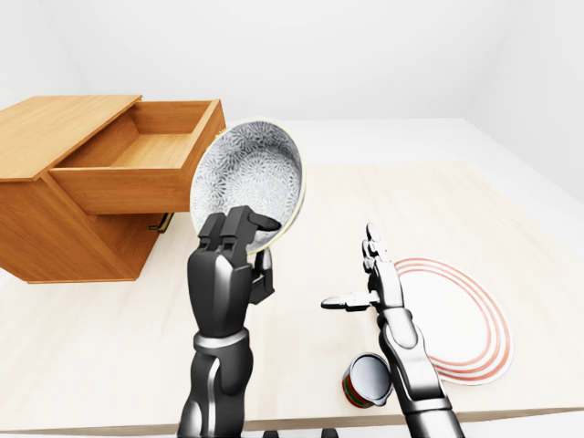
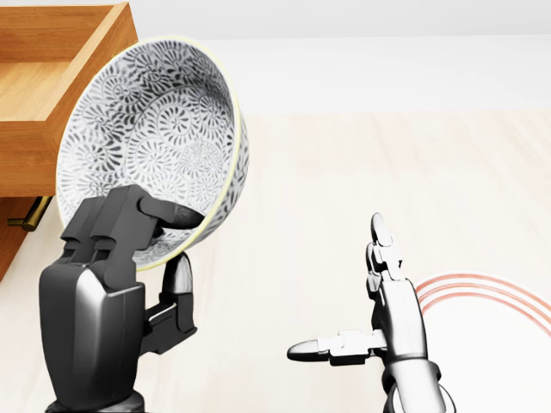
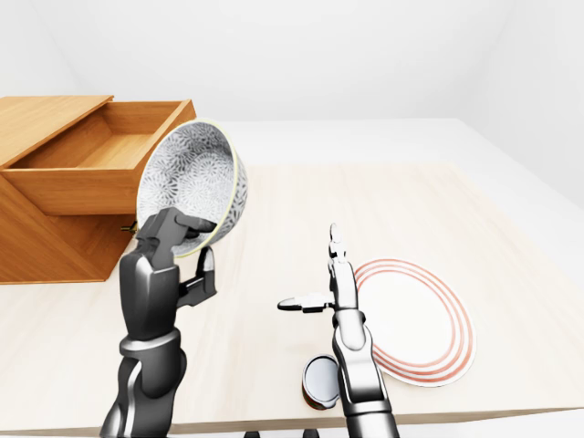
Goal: Put the bowl on top of the cabinet.
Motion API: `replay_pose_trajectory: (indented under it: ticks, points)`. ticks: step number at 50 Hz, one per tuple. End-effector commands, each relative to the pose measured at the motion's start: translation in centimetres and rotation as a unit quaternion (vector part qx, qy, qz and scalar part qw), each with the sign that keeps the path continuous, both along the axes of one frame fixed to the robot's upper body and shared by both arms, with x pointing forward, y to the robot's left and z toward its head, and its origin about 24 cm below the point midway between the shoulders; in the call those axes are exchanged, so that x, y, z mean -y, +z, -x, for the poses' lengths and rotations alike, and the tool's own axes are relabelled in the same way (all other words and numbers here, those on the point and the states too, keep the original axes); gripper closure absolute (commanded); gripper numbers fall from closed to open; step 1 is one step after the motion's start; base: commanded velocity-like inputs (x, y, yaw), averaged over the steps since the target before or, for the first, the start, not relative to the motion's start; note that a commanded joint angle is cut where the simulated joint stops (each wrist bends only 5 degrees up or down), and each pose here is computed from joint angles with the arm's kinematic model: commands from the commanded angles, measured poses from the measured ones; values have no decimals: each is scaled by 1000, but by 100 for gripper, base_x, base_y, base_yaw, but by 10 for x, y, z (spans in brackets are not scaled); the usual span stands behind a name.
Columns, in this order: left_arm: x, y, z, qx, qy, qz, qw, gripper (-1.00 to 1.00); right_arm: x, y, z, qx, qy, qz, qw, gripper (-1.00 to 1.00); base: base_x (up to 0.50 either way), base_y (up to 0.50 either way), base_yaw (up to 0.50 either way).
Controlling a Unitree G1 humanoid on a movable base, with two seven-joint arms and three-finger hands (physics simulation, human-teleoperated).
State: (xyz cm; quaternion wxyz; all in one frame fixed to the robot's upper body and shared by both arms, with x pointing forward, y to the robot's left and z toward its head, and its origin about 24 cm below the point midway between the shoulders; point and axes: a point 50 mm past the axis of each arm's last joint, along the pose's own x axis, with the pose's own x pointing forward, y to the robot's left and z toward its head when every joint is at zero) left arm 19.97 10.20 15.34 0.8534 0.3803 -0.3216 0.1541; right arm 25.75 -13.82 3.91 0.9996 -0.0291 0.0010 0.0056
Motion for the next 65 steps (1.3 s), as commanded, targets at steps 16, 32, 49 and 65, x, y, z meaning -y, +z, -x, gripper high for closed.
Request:
replay_pose_trajectory:
  ticks: [16, 32, 49, 65]
  points:
    - [-24, 149, 33, 212, 28, -103, 971, 95, -4, 2, 4, 4, 7, 2, 1000, -100, 0, 0, 0]
    - [-70, 199, 26, 293, 74, -159, 940, 95, -2, 3, 4, 5, 5, 1, 1000, -100, 0, 0, 0]
    - [-142, 214, -18, 282, 128, -55, 949, 95, -3, 2, 3, 4, 6, 0, 1000, -100, 0, 0, 0]
    - [-183, 201, -58, 237, 208, 11, 949, 95, -2, 0, 1, 0, 5, 1, 1000, -100, 0, 0, 0]
